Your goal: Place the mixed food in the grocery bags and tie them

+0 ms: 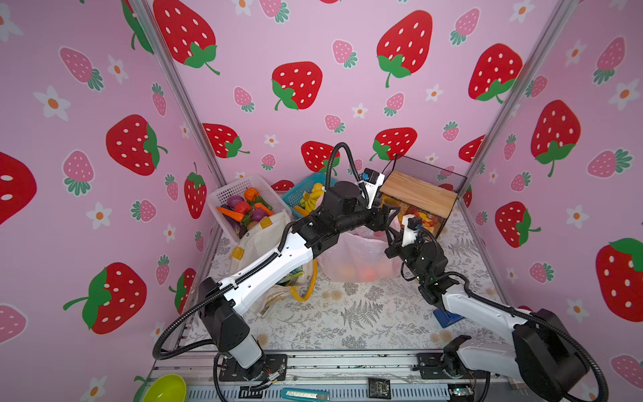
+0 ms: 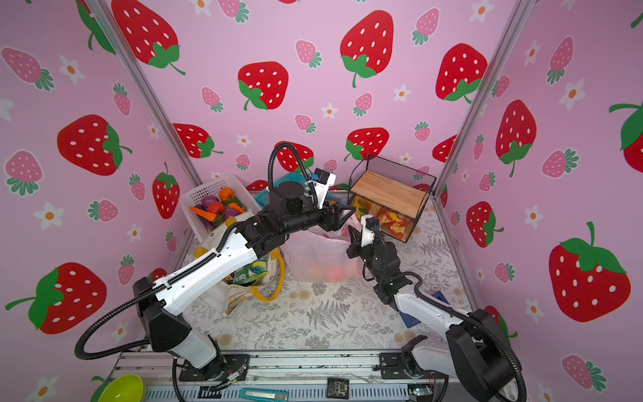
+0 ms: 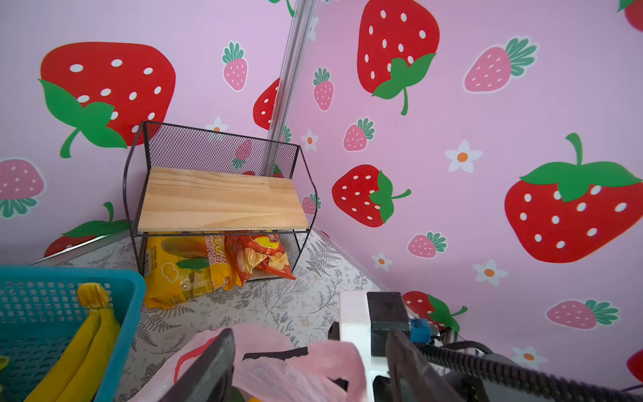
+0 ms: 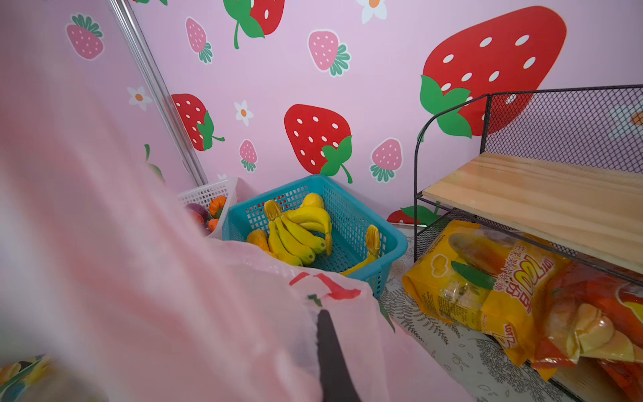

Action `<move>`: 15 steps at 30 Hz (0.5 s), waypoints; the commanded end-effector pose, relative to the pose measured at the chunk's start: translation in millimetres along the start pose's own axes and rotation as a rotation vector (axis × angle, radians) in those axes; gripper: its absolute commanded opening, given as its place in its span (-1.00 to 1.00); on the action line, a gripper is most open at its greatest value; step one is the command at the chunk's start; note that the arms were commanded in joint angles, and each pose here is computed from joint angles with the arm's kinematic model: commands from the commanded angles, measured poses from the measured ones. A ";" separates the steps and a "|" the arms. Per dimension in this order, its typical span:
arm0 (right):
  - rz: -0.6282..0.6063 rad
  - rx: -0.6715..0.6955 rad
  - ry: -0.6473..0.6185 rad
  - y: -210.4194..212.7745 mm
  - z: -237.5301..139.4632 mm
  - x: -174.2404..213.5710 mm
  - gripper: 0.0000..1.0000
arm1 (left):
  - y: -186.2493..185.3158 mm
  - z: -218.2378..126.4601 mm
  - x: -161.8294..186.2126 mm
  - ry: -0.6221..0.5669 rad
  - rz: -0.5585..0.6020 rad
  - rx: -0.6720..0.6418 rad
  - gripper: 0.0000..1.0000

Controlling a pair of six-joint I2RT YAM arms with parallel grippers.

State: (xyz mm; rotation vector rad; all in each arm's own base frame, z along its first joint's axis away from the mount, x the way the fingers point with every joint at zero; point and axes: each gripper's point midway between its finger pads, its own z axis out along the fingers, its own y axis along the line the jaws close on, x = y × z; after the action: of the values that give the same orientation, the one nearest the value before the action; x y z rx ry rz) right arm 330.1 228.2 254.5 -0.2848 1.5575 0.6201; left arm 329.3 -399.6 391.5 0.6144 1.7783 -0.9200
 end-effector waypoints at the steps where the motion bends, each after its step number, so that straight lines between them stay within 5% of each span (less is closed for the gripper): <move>1: 0.035 0.022 -0.019 -0.5 -0.6 -1.4 -0.93 | 7.2 0.7 3.4 -0.025 -0.021 -0.093 0.48; 5: 0.037 0.027 -0.018 1.1 -1.9 1.9 -0.94 | 7.0 8.1 5.1 -0.031 -0.033 -0.116 0.49; 9: 0.037 0.043 -0.023 1.3 -3.1 2.8 -0.94 | 9.3 20.5 8.0 -0.031 -0.050 -0.141 0.21; 13: 0.021 0.045 -0.033 2.4 -5.2 0.5 -0.81 | 1.8 36.6 13.4 -0.009 -0.059 -0.095 -1.00; 15: -0.060 0.004 -0.036 5.6 -10.5 -5.0 -0.31 | -2.6 35.6 9.7 0.009 -0.016 -0.006 -1.00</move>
State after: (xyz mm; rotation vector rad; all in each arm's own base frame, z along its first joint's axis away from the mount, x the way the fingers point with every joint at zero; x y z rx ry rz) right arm 324.2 230.7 246.0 -0.2735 1.5720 0.5953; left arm 346.0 -426.5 343.6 0.5450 1.8843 -0.8474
